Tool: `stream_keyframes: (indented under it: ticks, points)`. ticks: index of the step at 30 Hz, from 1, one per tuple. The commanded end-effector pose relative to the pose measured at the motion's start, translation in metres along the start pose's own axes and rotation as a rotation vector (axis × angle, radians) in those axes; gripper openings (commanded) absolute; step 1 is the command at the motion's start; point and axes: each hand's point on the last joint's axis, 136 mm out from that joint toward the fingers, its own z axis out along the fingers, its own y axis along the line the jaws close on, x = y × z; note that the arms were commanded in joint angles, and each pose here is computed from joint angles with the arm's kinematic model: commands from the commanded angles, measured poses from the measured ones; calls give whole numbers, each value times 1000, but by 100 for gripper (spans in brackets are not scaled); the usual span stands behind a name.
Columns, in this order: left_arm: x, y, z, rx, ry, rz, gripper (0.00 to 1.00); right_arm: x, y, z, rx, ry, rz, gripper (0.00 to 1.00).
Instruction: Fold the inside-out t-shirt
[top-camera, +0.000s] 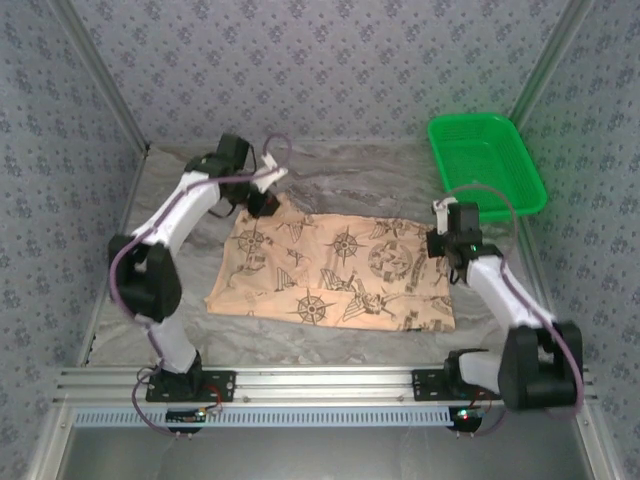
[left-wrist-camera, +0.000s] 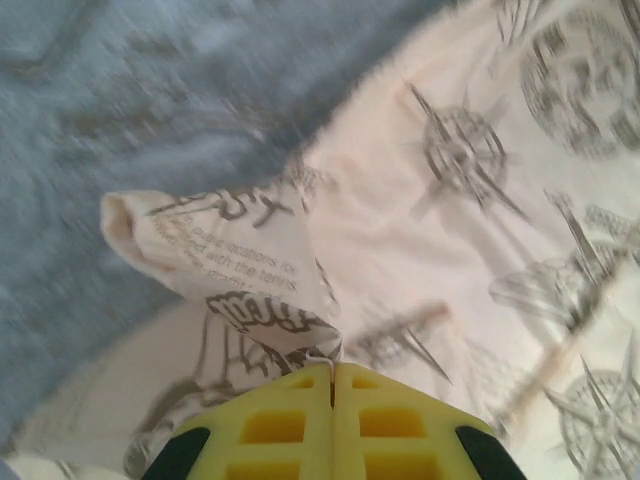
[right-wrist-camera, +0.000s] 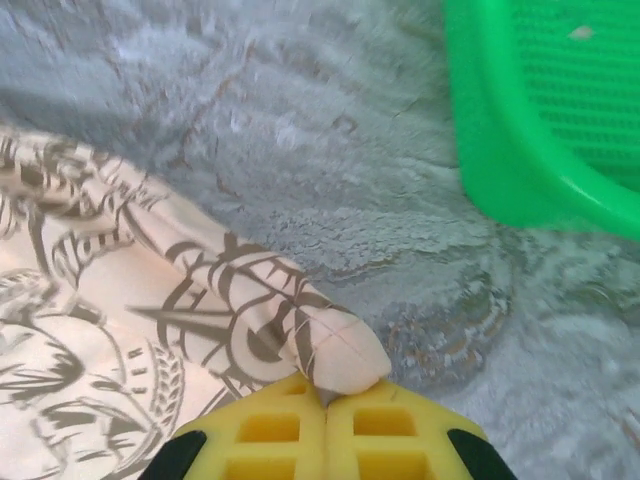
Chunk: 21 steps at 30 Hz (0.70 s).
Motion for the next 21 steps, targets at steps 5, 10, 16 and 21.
stream_keyframes:
  ticks: [5, 10, 16, 21]
  points:
    - [28, -38, -51, -260, -133, 33, 0, 61, -18, -34, 138, -88, 239, 18]
    - [51, -51, -75, -293, -211, -124, 59, 79, -15, -51, 117, -151, 256, 54]
    - [55, -49, -99, -316, -322, -352, 100, 51, 11, -71, -50, -311, 153, 51]
    - [77, 3, -66, -365, -143, -694, 100, 30, 61, -65, -276, -317, -71, 51]
